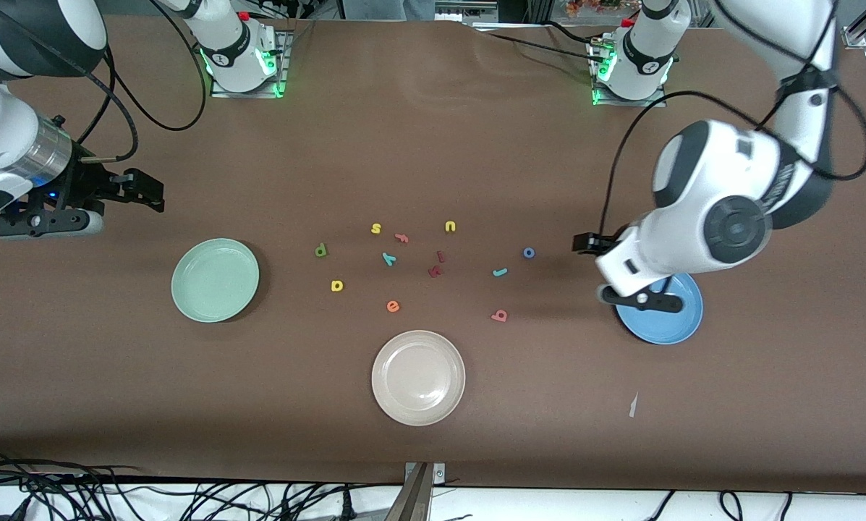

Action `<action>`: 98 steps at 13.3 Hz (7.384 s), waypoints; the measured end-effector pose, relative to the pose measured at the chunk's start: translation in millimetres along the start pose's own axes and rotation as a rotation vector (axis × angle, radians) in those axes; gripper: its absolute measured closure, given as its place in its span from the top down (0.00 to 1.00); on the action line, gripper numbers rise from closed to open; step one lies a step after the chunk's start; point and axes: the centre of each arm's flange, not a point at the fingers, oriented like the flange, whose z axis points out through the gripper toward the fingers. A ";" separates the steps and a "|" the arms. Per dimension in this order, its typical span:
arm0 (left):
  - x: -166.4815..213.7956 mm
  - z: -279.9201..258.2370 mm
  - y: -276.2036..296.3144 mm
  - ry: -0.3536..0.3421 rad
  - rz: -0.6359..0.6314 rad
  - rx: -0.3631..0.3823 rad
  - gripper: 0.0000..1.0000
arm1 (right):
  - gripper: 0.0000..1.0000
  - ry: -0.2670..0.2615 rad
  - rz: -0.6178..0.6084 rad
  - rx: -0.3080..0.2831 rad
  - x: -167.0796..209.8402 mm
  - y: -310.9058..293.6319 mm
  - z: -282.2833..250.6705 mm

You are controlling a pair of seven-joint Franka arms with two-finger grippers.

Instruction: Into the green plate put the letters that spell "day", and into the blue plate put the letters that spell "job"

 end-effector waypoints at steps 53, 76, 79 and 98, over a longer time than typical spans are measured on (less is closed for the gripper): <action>2.4 152.8 -113.4 0.181 0.004 0.036 0.24 | 0.77 0.124 -0.200 0.053 -52.1 -180.6 374.3; 47.2 183.1 62.6 0.243 1.082 -0.016 1.00 | 0.31 0.115 -0.354 -0.123 -4.8 14.9 270.5; 36.9 184.6 110.8 0.275 1.107 0.041 1.00 | 0.49 0.099 -0.342 -0.113 -8.5 19.9 278.6; -11.1 250.9 124.4 0.320 1.116 0.180 1.00 | 0.68 0.180 0.030 0.055 34.0 -218.2 344.6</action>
